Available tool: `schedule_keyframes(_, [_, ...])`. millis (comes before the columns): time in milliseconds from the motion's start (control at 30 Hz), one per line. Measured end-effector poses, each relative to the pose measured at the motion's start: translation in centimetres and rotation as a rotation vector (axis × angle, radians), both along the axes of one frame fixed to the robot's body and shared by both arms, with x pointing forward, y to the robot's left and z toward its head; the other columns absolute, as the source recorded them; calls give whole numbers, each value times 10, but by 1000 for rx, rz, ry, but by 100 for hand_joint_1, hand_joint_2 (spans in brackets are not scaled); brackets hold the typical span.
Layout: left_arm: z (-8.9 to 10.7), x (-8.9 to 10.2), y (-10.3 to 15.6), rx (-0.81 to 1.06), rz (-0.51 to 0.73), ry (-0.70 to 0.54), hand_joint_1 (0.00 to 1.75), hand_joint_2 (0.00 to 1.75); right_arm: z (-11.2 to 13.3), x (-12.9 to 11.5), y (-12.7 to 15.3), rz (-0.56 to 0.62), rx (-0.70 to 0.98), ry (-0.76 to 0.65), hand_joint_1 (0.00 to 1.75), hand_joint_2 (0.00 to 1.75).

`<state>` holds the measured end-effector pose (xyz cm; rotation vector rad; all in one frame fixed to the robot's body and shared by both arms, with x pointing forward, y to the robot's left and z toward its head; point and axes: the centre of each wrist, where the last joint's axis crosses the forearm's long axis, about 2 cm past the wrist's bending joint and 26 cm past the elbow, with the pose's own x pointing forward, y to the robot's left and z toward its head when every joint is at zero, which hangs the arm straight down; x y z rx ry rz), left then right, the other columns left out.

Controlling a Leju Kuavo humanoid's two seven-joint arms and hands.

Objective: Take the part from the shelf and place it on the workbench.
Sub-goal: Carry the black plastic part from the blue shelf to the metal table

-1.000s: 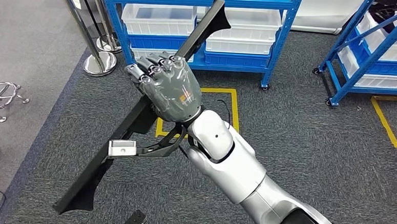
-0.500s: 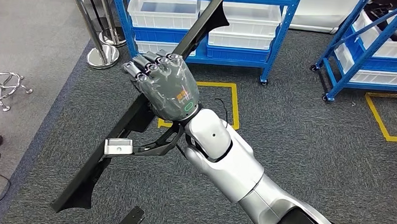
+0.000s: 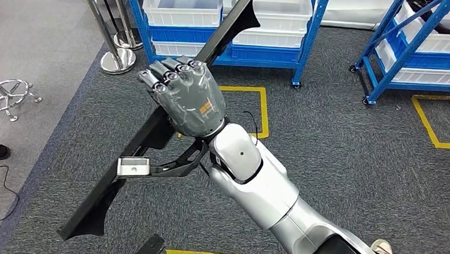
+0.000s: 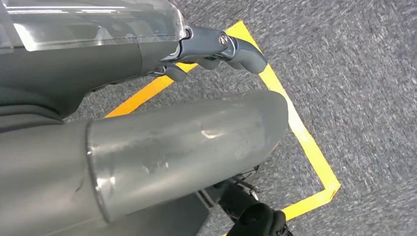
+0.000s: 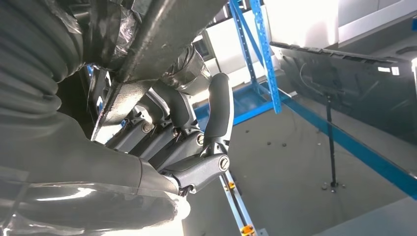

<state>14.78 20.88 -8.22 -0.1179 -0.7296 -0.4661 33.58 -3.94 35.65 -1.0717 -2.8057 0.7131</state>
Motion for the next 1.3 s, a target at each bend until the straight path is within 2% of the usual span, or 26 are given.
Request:
schedule_keyframes(433, [0, 0, -2, 0, -11, -18, 0, 0, 3, 6, -4, 34, -58, 58, 175, 175])
schedule_keyframes(1300, [2, 3, -4, 1, -25, -27, 0, 0, 13, 3, -4, 64, -34, 43, 175, 175])
